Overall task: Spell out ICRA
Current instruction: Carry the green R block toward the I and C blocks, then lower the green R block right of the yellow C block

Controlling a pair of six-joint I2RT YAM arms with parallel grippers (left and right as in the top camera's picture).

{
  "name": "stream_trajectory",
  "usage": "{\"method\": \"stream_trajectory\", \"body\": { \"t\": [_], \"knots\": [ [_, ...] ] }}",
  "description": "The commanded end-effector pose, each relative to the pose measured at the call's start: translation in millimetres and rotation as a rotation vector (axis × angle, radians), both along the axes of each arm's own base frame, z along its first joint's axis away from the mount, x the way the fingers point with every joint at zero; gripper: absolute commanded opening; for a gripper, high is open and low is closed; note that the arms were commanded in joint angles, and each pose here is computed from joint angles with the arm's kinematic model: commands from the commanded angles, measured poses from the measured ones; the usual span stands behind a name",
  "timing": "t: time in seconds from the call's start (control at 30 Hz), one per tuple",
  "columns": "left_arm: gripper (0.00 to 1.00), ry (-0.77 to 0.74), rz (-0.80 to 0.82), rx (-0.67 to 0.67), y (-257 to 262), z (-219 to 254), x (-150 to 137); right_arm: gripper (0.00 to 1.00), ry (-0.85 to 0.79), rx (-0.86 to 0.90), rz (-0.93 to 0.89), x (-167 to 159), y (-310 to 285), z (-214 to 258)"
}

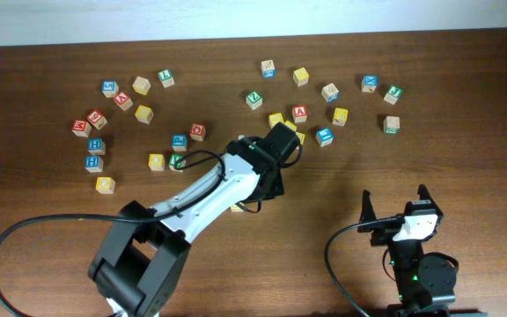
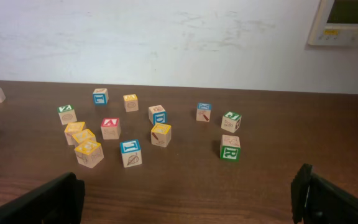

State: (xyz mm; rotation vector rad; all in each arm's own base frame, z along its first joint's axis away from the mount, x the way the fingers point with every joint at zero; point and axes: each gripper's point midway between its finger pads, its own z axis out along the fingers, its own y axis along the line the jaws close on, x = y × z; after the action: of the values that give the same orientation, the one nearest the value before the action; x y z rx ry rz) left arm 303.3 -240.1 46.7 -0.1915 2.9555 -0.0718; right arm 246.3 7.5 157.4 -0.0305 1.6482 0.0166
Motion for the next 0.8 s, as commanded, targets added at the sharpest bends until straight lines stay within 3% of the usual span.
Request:
{"method": "stream_trajectory", "body": {
  "t": [0.0, 0.17, 0.27, 0.47, 0.77],
  "knots": [
    [0.14, -0.026, 0.070, 0.029, 11, -10, 1, 0.98, 0.004, -0.004, -0.004, 0, -1, -2],
    [0.15, -0.024, 0.060, 0.027, 6, -19, 2, 0.98, 0.004, -0.004, -0.004, 0, -1, -2],
    [0.15, -0.009, -0.036, 0.035, -5, -23, -9, 0.98, 0.004, -0.004, -0.004, 0, -1, -2],
    [0.15, 0.043, -0.061, 0.123, 6, -44, -19, 0.98, 0.004, -0.004, -0.004, 0, -1, -2],
    [0.17, 0.013, -0.084, 0.157, 15, -41, -7, 0.98, 0.004, -0.004, -0.004, 0, -1, -2]
  ]
}}
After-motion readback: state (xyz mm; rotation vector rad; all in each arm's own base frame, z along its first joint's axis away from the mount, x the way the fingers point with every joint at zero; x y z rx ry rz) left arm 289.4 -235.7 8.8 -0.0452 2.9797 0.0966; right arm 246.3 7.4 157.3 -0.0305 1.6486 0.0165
